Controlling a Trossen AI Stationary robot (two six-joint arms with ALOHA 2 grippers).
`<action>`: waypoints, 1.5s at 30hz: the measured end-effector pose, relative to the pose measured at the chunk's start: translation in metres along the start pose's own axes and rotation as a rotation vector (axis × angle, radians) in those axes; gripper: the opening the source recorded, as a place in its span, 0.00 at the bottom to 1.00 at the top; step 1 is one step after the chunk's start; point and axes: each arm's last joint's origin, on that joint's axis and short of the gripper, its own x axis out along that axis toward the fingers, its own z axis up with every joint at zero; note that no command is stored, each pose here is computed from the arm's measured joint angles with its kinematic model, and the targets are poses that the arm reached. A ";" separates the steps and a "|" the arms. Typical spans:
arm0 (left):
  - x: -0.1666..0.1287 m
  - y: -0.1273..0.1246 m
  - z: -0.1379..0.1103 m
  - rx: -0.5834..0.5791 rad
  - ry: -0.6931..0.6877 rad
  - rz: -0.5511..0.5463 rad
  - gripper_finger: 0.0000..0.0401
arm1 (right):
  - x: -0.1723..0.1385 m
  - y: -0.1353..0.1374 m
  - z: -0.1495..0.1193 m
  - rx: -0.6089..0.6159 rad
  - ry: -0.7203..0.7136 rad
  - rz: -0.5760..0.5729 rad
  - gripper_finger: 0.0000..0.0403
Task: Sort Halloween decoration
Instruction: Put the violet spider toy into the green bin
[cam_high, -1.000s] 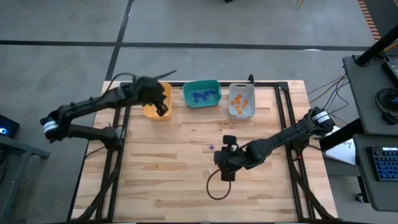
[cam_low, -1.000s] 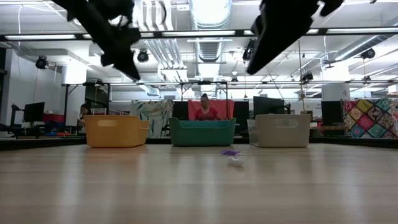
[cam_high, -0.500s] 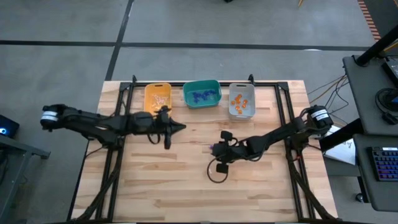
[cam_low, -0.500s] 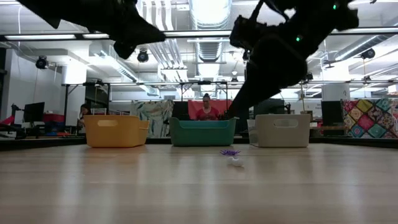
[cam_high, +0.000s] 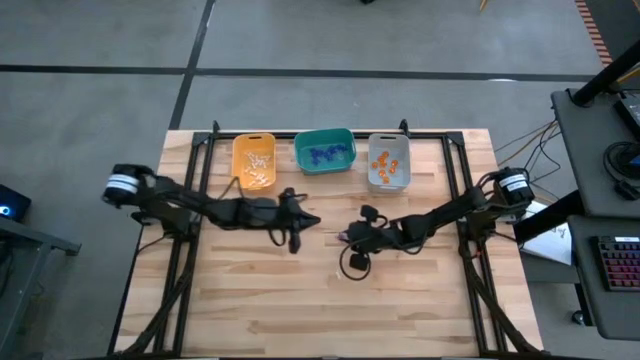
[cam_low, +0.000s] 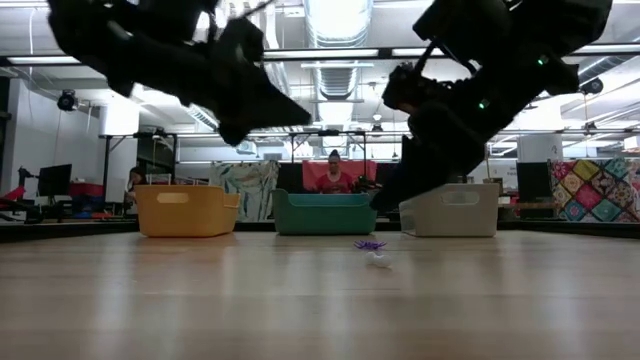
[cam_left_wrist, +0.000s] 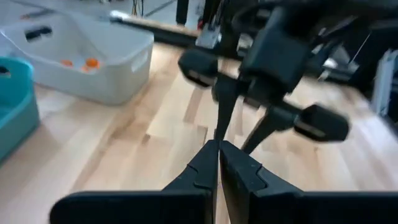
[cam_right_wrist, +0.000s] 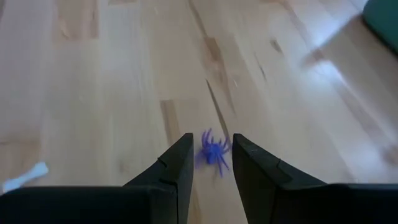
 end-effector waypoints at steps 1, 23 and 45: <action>0.006 0.000 -0.003 0.001 0.016 0.004 0.00 | 0.000 0.000 -0.002 0.008 0.009 -0.002 0.25; 0.083 0.001 -0.056 0.045 0.227 0.114 0.00 | -0.006 -0.007 -0.020 0.122 0.189 -0.063 0.25; 0.110 -0.007 -0.075 0.058 0.280 0.013 0.00 | 0.004 -0.009 -0.012 0.681 0.080 -0.075 0.31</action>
